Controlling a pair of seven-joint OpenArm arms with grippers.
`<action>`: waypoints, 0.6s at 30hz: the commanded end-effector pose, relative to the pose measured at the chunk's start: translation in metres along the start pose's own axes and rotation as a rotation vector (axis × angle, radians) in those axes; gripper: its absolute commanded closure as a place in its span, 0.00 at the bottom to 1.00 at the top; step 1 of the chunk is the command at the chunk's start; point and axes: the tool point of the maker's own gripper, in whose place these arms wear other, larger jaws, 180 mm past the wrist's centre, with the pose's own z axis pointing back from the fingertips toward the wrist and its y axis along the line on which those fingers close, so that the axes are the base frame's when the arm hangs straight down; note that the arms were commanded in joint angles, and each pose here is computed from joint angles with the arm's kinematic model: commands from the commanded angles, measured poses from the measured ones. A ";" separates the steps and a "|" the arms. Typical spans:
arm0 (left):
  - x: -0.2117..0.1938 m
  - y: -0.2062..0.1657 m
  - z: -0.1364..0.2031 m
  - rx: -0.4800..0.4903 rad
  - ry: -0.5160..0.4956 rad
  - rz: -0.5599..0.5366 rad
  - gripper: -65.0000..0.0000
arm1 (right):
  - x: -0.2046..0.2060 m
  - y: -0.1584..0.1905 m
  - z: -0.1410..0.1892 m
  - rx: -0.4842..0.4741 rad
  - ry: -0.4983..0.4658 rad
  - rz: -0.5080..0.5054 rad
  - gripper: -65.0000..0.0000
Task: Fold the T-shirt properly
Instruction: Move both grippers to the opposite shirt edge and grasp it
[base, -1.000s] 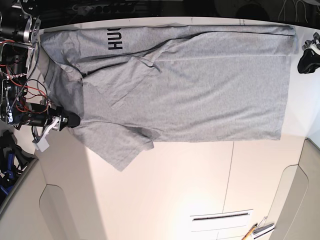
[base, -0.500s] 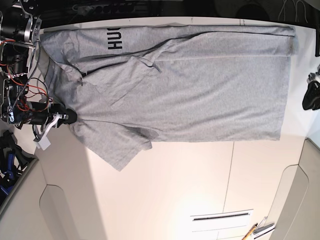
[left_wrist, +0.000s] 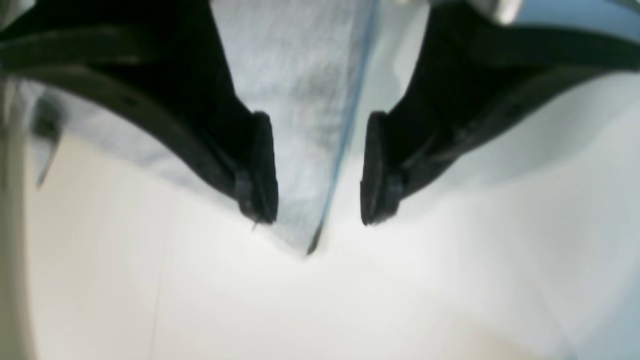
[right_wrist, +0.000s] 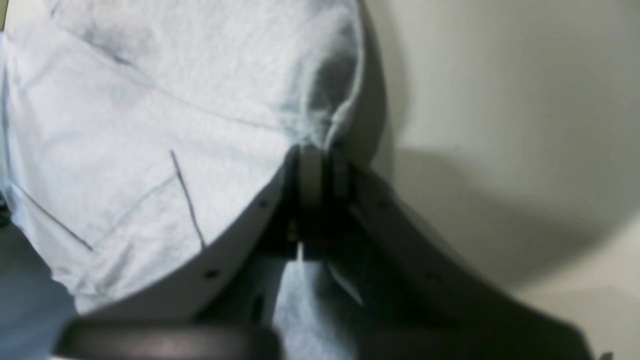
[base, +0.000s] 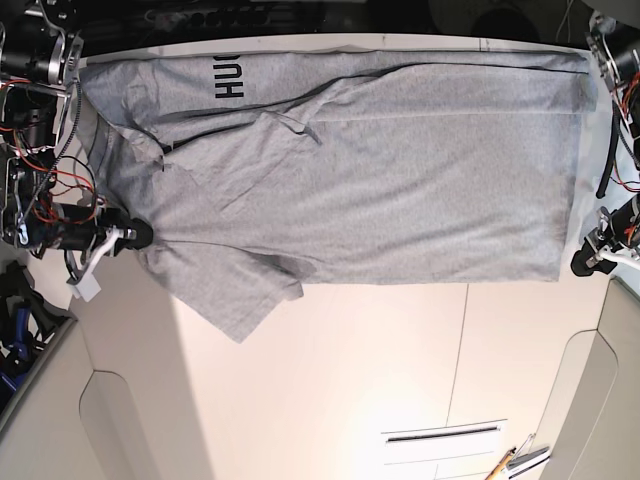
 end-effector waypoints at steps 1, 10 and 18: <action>0.030 -0.002 0.004 -0.016 -0.068 0.024 0.53 | -0.004 -0.012 0.007 -0.057 0.042 0.010 1.00; 0.000 0.001 -0.017 -0.017 0.015 0.136 0.53 | -0.003 -0.011 0.007 -0.053 0.039 0.008 1.00; -0.028 -0.018 -0.036 -0.039 0.071 0.119 0.53 | -0.004 -0.011 0.007 -0.052 0.039 0.008 1.00</action>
